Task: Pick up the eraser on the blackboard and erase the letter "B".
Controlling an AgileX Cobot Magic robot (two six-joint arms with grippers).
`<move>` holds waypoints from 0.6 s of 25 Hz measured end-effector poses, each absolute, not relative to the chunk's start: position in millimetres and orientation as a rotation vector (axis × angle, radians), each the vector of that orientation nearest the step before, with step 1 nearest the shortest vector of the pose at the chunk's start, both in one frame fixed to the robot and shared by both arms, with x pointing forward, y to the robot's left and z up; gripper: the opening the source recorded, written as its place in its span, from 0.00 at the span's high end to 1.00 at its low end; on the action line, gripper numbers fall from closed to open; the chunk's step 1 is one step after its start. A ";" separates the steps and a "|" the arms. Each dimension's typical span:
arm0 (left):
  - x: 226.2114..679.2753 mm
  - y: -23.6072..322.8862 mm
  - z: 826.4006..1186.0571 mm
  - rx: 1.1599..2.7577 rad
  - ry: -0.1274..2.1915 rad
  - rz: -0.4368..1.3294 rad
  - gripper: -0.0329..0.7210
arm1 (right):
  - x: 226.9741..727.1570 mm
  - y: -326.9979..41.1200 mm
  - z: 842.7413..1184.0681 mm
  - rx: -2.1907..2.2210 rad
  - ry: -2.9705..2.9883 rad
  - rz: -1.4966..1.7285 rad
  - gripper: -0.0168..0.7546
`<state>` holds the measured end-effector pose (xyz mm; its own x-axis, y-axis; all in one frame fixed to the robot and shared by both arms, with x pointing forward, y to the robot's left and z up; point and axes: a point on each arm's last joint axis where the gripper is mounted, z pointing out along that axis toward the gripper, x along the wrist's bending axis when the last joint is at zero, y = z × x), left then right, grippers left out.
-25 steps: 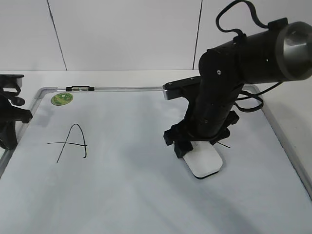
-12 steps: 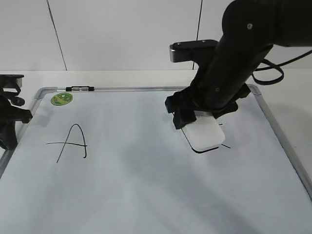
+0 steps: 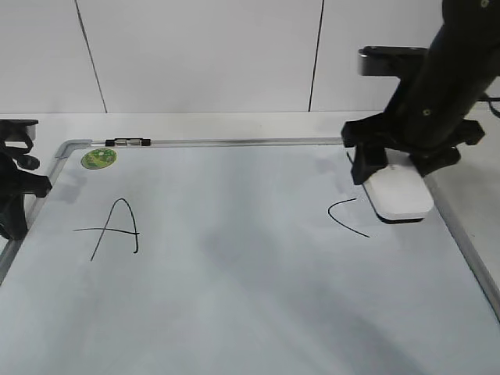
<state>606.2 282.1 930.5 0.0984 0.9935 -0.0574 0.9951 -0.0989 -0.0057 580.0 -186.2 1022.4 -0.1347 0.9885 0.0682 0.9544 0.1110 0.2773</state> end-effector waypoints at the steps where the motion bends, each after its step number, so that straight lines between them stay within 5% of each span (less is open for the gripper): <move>1: 606.2 282.1 930.5 2.302 2.085 -0.072 0.93 | 581.3 -195.3 1021.9 2.005 2.220 0.359 0.30; 15: 606.2 282.1 930.5 2.302 2.085 -0.072 0.93 | 597.6 -237.4 995.7 2.064 2.161 0.169 0.30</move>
